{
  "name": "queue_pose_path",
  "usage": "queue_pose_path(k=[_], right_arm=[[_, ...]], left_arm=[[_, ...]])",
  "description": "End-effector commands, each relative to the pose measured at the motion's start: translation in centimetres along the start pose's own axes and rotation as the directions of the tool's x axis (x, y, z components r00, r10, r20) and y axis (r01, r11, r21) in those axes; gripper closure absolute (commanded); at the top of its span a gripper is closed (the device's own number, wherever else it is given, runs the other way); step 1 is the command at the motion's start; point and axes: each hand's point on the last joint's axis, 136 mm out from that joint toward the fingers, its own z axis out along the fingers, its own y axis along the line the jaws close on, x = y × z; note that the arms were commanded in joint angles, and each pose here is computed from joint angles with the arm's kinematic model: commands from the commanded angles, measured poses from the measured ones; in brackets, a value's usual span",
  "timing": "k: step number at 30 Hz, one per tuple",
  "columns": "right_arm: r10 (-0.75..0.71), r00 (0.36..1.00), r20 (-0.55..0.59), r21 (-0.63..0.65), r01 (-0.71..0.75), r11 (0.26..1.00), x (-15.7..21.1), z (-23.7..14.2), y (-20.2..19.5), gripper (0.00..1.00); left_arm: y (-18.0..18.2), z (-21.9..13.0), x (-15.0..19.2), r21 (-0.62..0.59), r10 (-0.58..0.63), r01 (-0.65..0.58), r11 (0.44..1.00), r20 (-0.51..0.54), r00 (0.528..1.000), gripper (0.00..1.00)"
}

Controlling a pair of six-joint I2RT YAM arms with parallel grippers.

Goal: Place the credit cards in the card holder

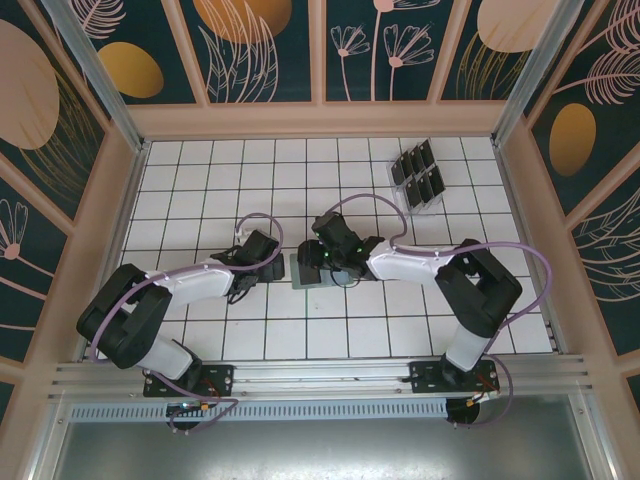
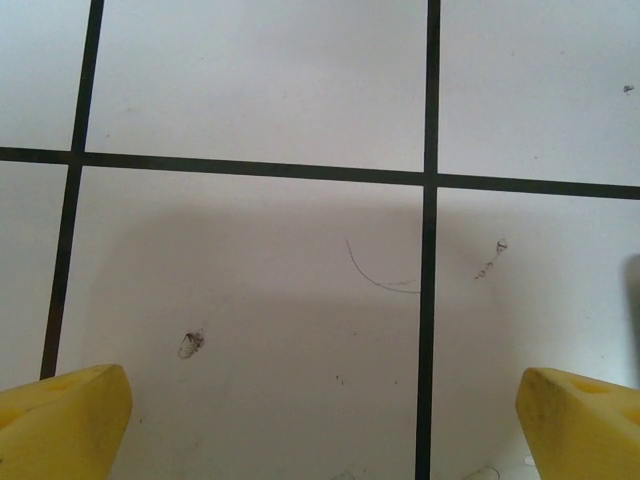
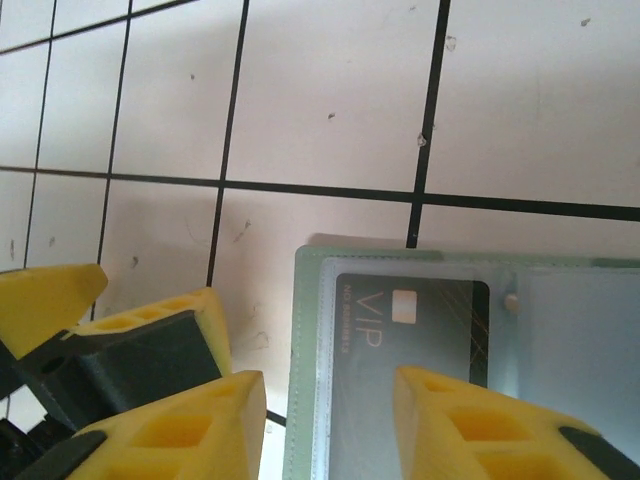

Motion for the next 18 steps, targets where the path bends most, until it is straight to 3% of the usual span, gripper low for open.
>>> queue_pose_path(k=[1, 6, 18], right_arm=[[-0.001, 1.000, -0.002, 0.046, 0.001, 0.999, 0.7, 0.2, -1.2, 0.68], [0.005, 1.000, -0.018, 0.077, -0.003, 0.997, 1.3, 0.8, -2.2, 0.69], [0.019, 0.998, -0.057, 0.136, -0.011, 0.991, 2.8, 1.9, -4.1, 0.59]], left_arm=[[-0.2, 0.0, -0.1, 0.007, 0.018, -0.018, 1.000, -0.011, 1.000, 0.01], [-0.2, -0.1, -0.1, 0.009, 0.023, -0.023, 1.000, -0.010, 1.000, 0.01], [-0.3, 0.1, 0.0, 0.013, 0.026, -0.025, 1.000, -0.012, 1.000, 0.01]])
